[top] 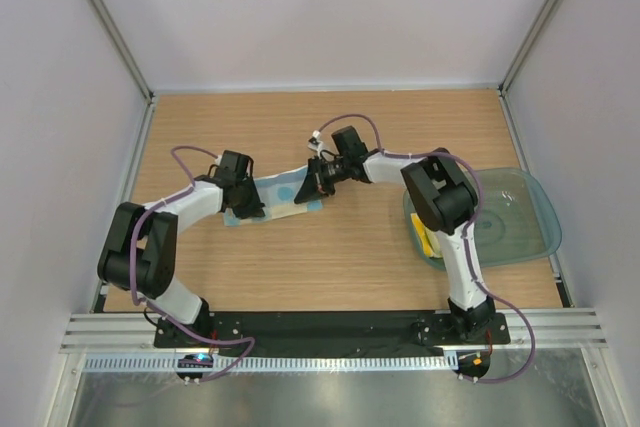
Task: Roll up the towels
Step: Fold the towel
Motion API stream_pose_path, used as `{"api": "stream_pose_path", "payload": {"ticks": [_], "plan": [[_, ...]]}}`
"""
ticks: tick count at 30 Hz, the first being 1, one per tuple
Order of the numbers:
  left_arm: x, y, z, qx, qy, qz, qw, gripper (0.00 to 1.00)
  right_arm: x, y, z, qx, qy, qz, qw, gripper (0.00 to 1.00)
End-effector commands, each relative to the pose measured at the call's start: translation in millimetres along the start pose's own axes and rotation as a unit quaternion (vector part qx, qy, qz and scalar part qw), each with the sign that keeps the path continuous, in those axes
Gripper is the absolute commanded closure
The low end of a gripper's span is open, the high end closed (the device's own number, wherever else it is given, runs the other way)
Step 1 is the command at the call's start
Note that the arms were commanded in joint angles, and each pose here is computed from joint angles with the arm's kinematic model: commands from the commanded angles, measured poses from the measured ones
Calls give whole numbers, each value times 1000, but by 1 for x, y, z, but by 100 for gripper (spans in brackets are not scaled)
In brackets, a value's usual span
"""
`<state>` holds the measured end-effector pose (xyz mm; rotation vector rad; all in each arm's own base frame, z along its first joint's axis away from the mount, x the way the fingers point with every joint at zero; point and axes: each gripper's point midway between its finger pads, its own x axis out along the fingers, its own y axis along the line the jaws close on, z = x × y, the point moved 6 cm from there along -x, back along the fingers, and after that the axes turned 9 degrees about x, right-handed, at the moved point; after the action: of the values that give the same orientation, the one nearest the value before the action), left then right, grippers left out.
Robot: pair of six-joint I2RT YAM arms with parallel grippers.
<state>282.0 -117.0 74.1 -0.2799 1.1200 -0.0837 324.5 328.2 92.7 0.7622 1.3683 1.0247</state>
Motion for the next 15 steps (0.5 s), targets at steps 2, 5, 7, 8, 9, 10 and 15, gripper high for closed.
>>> {"api": "stream_pose_path", "payload": {"ticks": [2, 5, 7, 8, 9, 10, 15], "plan": [[0, -4, 2, 16, 1, -9, 1000, 92, 17, -34, 14, 23, -3, -25, 999, 99], [-1, -4, 2, 18, 2, -5, 1000, 93, 19, -55, 11, 38, -3, -42, 998, 99], [-2, -3, 2, 18, 2, -3, 1000, 93, 17, -68, 3, 48, -6, -63, 997, 99], [-2, -3, 1, 18, 3, -4, 1000, 93, 17, -70, 1, 49, -7, -69, 996, 99], [-2, -4, 1, 17, 4, -7, 1000, 93, 16, -79, -7, 60, -7, -83, 995, 99], [-2, -4, 1, 16, 4, -6, 1000, 93, 14, -86, -9, 65, -14, -104, 992, 99], [-2, 2, -2, 15, 5, 12, 1000, 91, 4, -107, -46, 97, -45, -128, 986, 99]]}}
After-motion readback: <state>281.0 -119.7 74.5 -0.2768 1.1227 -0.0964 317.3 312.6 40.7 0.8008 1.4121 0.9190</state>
